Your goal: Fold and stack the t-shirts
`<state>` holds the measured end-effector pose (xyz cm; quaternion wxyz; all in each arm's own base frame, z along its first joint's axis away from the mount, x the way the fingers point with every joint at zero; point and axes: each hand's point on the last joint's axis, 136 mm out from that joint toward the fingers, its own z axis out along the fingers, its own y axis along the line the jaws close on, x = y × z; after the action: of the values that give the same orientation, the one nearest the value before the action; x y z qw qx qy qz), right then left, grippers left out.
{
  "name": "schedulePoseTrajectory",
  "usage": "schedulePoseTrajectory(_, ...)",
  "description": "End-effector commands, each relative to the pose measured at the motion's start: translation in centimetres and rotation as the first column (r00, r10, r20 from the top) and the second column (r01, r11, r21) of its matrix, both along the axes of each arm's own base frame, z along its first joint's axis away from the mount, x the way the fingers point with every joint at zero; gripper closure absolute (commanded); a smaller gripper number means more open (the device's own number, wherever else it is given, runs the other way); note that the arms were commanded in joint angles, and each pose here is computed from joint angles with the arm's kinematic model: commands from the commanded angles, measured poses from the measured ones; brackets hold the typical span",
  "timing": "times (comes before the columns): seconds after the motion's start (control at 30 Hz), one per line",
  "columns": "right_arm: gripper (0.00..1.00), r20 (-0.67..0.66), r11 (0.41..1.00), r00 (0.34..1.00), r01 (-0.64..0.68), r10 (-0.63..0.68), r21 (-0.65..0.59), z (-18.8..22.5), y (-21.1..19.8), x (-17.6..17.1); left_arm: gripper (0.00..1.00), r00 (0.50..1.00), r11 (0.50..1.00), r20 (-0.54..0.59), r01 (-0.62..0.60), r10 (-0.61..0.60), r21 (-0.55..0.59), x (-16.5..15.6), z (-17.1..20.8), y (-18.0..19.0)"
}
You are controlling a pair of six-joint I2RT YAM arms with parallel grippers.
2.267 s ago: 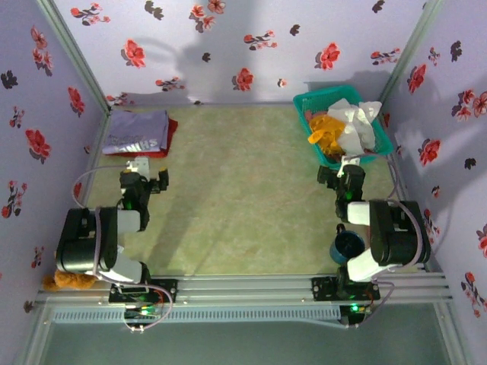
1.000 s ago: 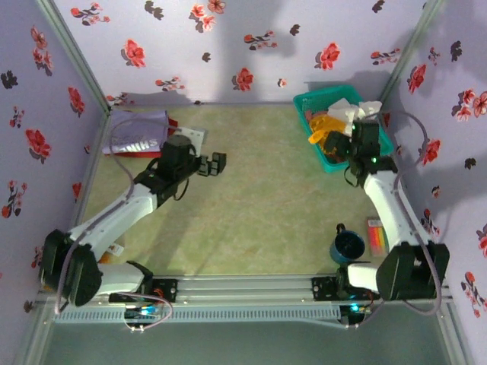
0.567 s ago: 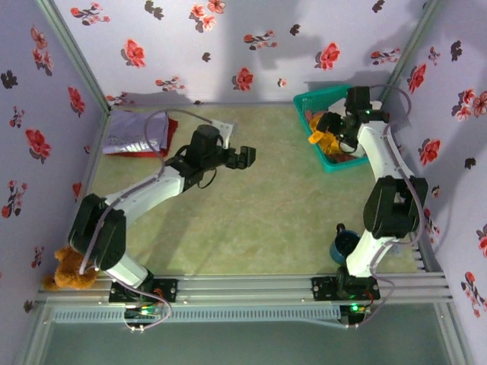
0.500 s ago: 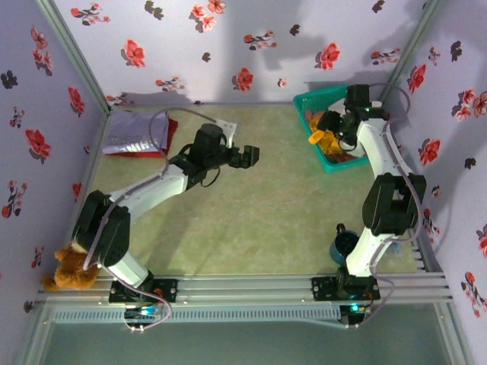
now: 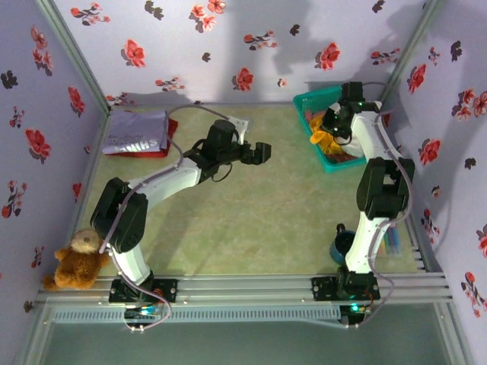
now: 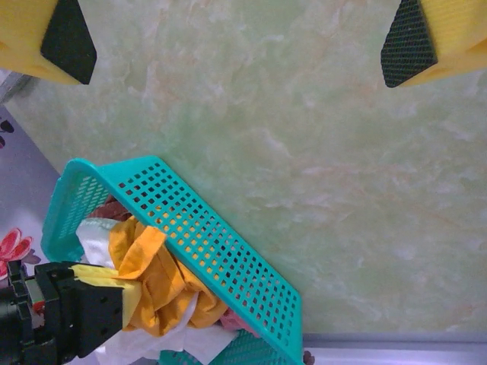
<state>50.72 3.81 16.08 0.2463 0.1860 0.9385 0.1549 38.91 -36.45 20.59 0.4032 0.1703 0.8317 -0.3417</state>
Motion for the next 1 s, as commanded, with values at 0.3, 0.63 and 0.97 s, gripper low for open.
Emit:
schedulePoseTrajectory(0.3,1.0,0.269,0.979,0.955,-0.074,0.124,-0.189,15.1,3.3,-7.1,0.01,0.989,0.988,-0.01,-0.147,0.148,0.049,-2.2,3.3,4.8)
schedulePoseTrajectory(0.63,1.0,0.649,0.988,0.746,-0.135,0.149,-0.072,31.0,6.7,-12.2,0.0,0.974,0.971,-0.04,-0.217,0.222,0.103,-4.9,3.8,9.8)
schedulePoseTrajectory(0.97,1.0,0.874,0.945,0.415,-0.301,0.253,-0.13,44.6,12.5,-19.1,0.01,0.946,0.942,-0.034,-0.317,0.323,0.113,-6.3,5.2,15.5)
